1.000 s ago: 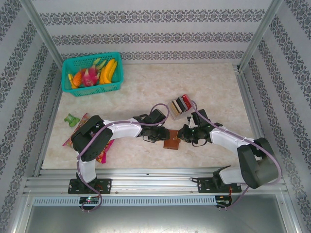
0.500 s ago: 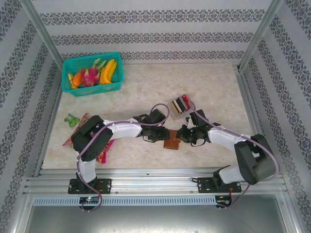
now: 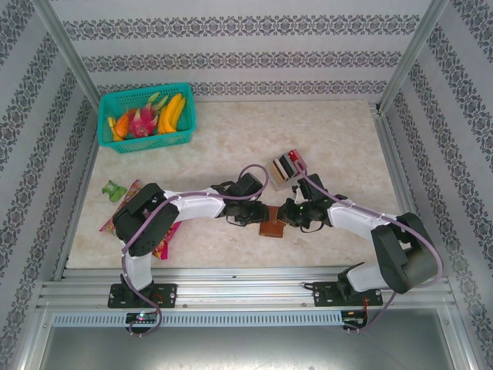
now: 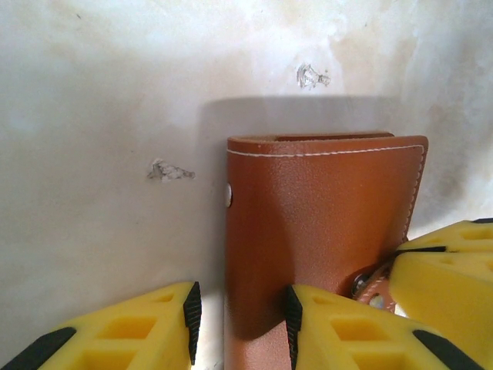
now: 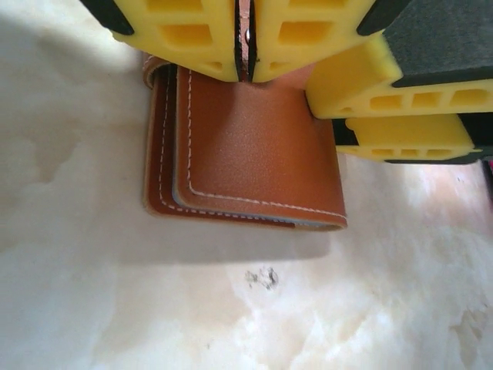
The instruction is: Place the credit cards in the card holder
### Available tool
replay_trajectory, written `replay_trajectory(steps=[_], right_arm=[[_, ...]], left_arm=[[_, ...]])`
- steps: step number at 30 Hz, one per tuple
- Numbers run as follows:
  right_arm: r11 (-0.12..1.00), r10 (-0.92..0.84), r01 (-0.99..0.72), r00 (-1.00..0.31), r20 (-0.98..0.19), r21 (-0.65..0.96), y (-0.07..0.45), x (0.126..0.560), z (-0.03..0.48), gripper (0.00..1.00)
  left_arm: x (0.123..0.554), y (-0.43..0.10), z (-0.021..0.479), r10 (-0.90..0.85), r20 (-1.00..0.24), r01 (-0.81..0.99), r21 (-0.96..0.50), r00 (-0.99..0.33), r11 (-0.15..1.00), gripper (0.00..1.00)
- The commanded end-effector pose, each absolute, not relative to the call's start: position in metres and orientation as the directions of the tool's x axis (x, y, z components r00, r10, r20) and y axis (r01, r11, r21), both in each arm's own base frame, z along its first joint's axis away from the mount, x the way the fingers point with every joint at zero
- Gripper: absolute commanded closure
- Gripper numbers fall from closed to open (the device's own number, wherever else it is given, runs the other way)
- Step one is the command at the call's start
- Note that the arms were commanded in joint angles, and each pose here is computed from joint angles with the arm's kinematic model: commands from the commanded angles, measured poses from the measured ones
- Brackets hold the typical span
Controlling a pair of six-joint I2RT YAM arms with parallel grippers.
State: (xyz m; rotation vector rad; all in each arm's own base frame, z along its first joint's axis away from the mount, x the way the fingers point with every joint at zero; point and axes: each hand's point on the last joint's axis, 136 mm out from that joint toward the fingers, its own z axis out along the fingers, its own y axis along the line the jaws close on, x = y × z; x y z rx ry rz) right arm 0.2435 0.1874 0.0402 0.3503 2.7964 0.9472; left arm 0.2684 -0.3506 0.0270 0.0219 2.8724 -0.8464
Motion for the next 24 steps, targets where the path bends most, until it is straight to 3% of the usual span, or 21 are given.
replay_trajectory(steps=[1, 13, 24], right_arm=[[0.799, 0.289, 0.148, -0.944, -0.157, 0.584, 0.176, 0.248, 0.054, 0.84], [0.791, 0.294, 0.194, -0.952, -0.082, 0.580, 0.171, 0.230, 0.040, 0.84], [0.768, 0.280, 0.176, -0.957, -0.075, 0.616, 0.187, 0.243, 0.044, 0.85]], left_arm=[[0.253, -0.350, 0.011, 0.012, -0.107, 0.066, -0.520, -0.994, 0.852, 0.62], [0.251, -0.352, 0.021, 0.053, -0.132, 0.116, -0.532, -0.990, 0.839, 0.56], [0.243, -0.351, 0.005, 0.076, -0.082, 0.108, -0.521, -0.994, 0.847, 0.58]])
